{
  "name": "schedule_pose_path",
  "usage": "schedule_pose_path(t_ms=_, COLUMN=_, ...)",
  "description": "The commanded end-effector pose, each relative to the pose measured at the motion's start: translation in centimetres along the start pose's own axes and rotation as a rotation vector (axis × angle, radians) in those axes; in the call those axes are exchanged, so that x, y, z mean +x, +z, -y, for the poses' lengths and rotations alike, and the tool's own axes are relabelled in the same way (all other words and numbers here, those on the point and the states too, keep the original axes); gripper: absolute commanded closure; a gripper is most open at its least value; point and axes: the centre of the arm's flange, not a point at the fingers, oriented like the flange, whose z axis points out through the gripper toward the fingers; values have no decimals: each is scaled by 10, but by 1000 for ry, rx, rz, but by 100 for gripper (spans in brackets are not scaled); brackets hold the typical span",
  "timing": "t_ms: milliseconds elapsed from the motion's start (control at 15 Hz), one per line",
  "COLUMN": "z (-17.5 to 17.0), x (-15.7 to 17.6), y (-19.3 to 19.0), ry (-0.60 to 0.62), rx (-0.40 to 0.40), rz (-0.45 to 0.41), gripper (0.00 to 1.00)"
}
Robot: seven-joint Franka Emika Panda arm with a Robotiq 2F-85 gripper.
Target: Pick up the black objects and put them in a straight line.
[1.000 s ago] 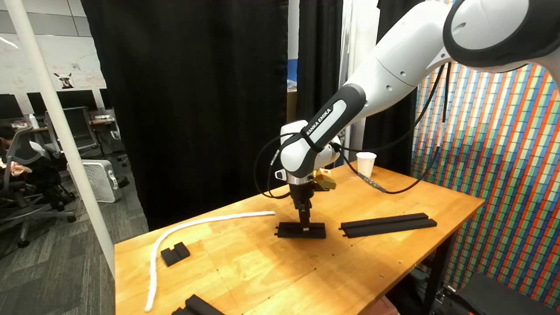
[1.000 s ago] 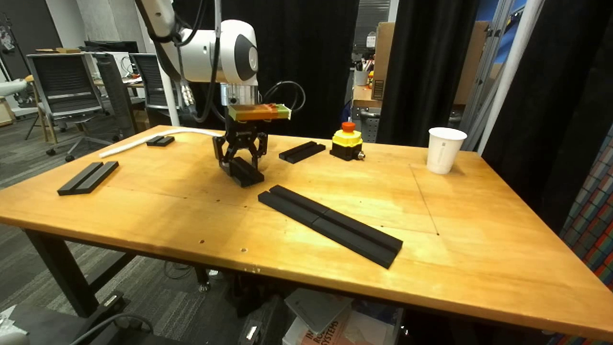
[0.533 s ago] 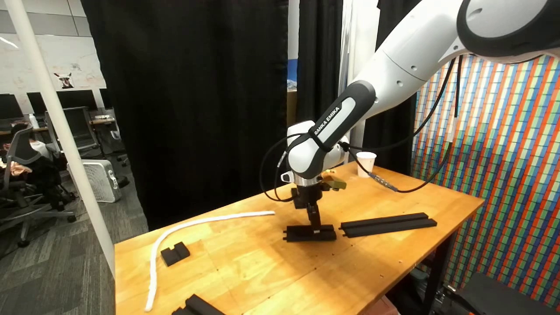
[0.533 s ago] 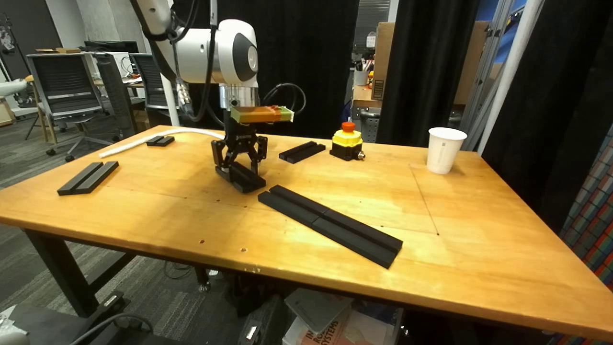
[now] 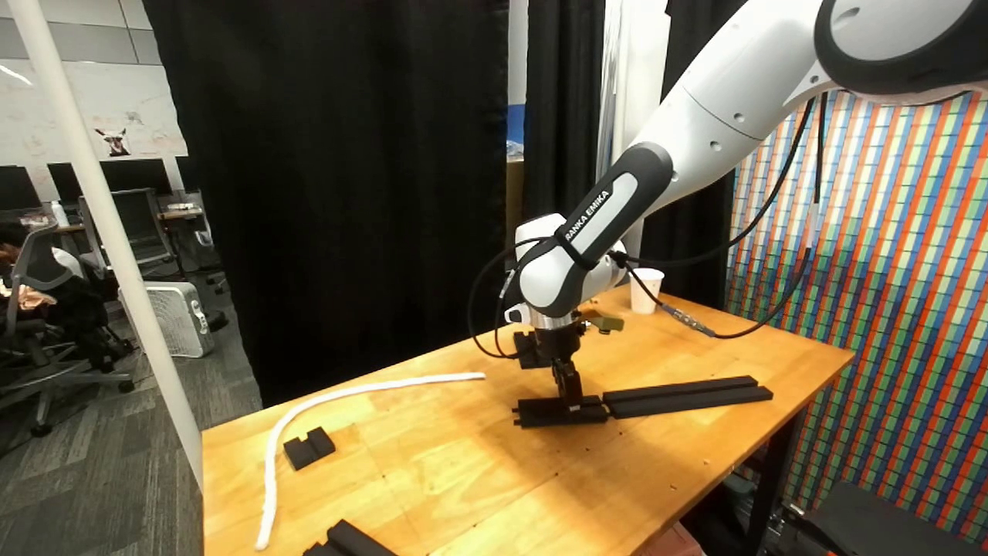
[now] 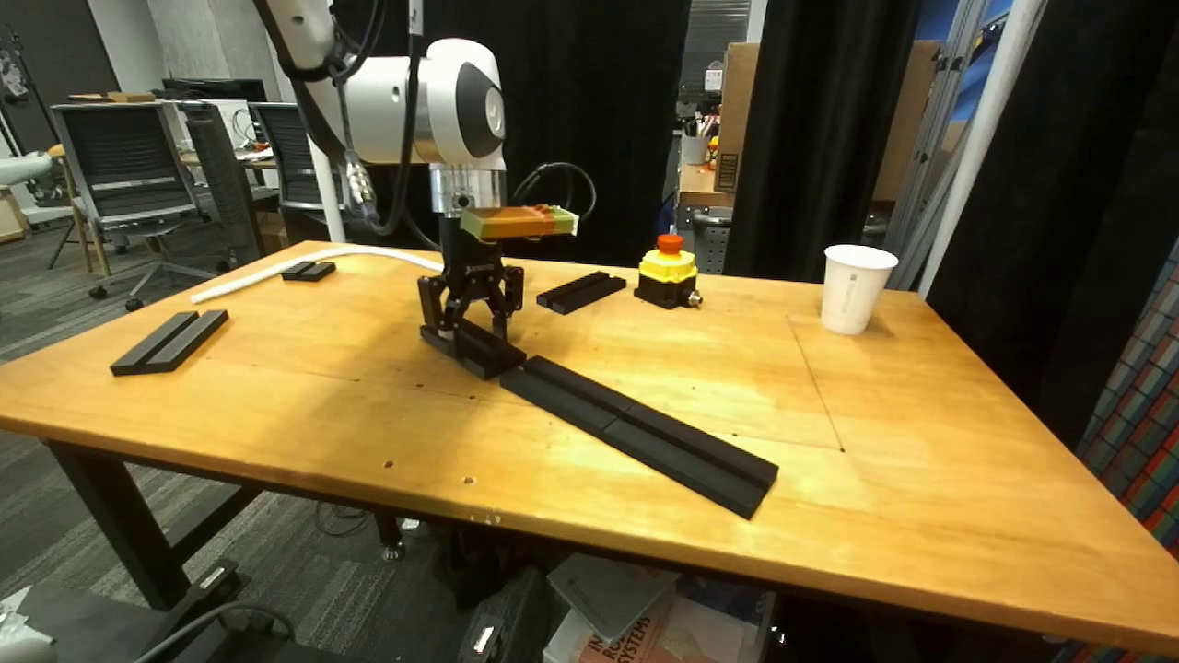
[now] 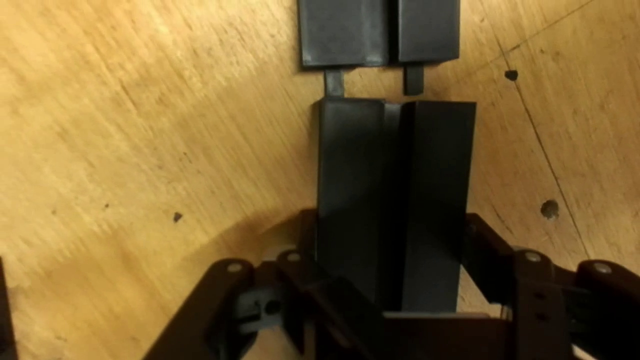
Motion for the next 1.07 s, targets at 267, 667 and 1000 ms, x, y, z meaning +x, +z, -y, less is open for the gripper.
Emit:
schedule_pose_path(t_ms=267, z=2, x=-12, y=-8, ry=-92, rx=-20, rz=30, gripper=54)
schedule_pose_path(t_ms=667, z=1, x=-14, y=-9, ry=-150, rx=-25, rz=43, gripper=54)
schedule_pose_path(t_ms=1000, z=2, x=-19, y=-7, ry=-110, rx=-50, rz=28, gripper=54)
